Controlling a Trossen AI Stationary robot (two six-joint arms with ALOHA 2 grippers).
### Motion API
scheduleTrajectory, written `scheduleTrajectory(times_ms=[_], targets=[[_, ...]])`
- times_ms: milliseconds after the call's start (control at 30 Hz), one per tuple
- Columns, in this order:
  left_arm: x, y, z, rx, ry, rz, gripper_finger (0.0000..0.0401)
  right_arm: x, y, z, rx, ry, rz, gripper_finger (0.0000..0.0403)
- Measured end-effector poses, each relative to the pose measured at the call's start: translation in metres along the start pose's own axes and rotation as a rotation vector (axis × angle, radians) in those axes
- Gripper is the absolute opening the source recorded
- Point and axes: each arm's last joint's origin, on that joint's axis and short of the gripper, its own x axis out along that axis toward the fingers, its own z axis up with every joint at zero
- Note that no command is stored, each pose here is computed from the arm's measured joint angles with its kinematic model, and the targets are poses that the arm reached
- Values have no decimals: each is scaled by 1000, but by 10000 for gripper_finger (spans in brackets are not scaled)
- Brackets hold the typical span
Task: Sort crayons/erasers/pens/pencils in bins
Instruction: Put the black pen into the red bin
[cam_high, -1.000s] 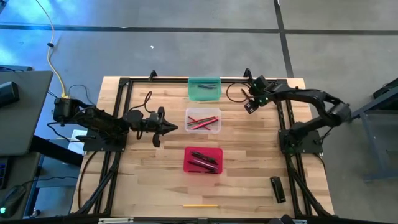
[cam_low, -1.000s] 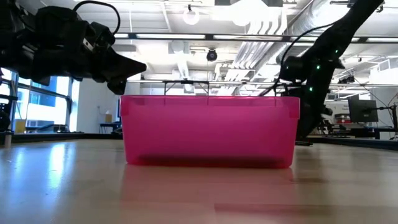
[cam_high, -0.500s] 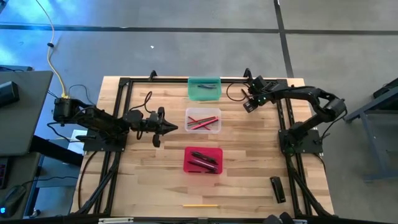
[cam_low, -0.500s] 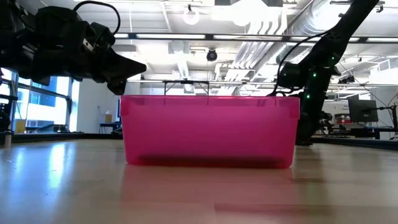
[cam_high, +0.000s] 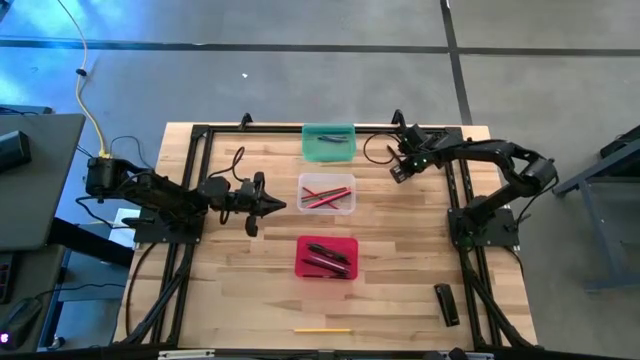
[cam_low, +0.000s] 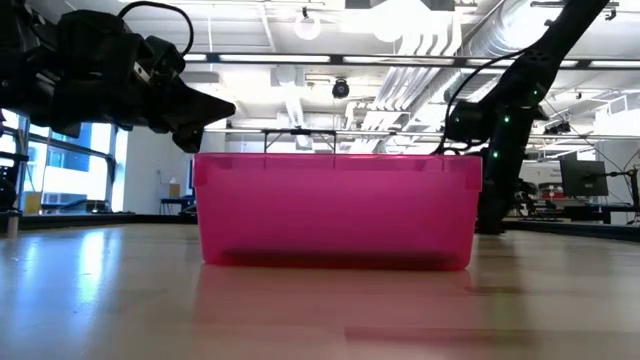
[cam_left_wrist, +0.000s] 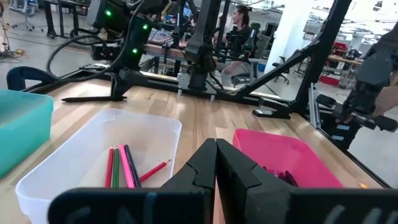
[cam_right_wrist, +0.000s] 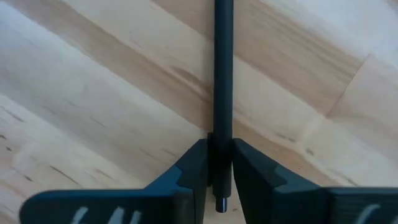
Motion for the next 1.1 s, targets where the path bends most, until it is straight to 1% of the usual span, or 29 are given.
scheduleTrajectory(times_ms=[233,300,367,433,467,533,667,733,867,1033,1100], targets=[[0,0,0,0,0,0,0,5,5,-10,16,6,-4,72],[0,0,0,0,0,0,0,4,8,-11,6,4,-12,63],[0,0,0,0,0,0,0,1,12,-10,-8,-8,-4,45],[0,0,0,0,-1,0,0,-6,19,-13,-20,5,50,23],[0,0,0,0,-2,1,0,-11,23,-13,-31,-1,65,14],[0,0,0,0,-3,1,0,-26,31,-7,-49,-61,92,7],[0,0,0,1,-3,1,0,-54,49,-11,-59,-103,132,13],[0,0,0,0,-2,1,0,-72,61,-13,-71,-153,159,13],[0,0,0,0,-2,1,0,-105,85,-25,-104,-210,181,13],[0,0,1,1,-6,1,0,-141,121,-43,-163,-278,256,13],[0,0,1,-3,-7,1,0,-154,137,-50,-190,-302,309,13]])
